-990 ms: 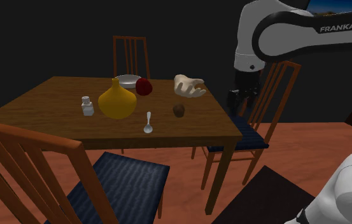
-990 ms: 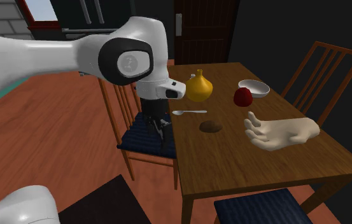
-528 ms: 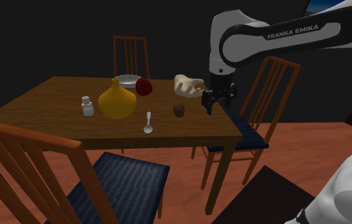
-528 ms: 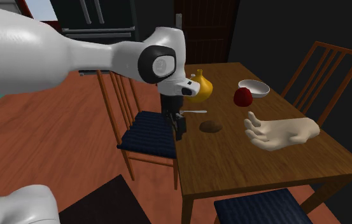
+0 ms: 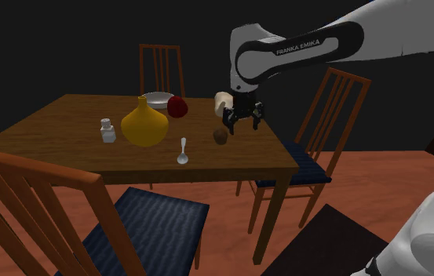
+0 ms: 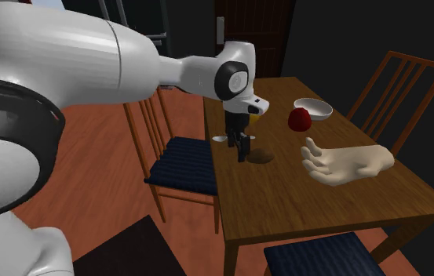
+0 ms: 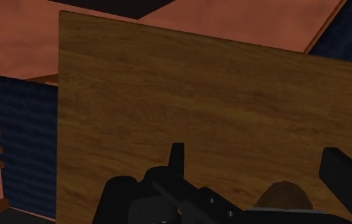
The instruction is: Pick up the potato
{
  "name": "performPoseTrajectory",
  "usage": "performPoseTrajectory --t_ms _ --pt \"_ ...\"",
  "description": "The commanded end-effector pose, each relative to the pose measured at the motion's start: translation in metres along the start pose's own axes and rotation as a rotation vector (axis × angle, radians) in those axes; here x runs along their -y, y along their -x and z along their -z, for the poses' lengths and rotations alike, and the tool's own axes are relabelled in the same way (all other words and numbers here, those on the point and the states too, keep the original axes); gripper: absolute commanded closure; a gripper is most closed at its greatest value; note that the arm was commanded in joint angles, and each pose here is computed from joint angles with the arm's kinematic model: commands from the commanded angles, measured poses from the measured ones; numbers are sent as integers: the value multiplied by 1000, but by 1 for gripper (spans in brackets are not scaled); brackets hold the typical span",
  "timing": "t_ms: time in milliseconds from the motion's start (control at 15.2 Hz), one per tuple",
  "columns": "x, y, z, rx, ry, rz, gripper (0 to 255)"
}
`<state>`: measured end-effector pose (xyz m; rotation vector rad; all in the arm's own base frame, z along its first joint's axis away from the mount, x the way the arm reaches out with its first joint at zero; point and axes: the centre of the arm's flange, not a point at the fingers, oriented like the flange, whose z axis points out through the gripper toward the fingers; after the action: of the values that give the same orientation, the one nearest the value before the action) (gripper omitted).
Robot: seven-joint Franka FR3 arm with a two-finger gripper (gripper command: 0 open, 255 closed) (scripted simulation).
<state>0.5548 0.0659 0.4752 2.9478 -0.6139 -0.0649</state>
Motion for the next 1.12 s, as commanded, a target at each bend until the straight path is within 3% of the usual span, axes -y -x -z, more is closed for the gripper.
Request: performPoseTrajectory --t_ms 0,594,1056 --pt "12 -21 -8 -2 -3 -44 0" --pt "46 -125 -30 -10 -13 -220 0" --pt "51 -125 -66 -10 -13 -220 0"
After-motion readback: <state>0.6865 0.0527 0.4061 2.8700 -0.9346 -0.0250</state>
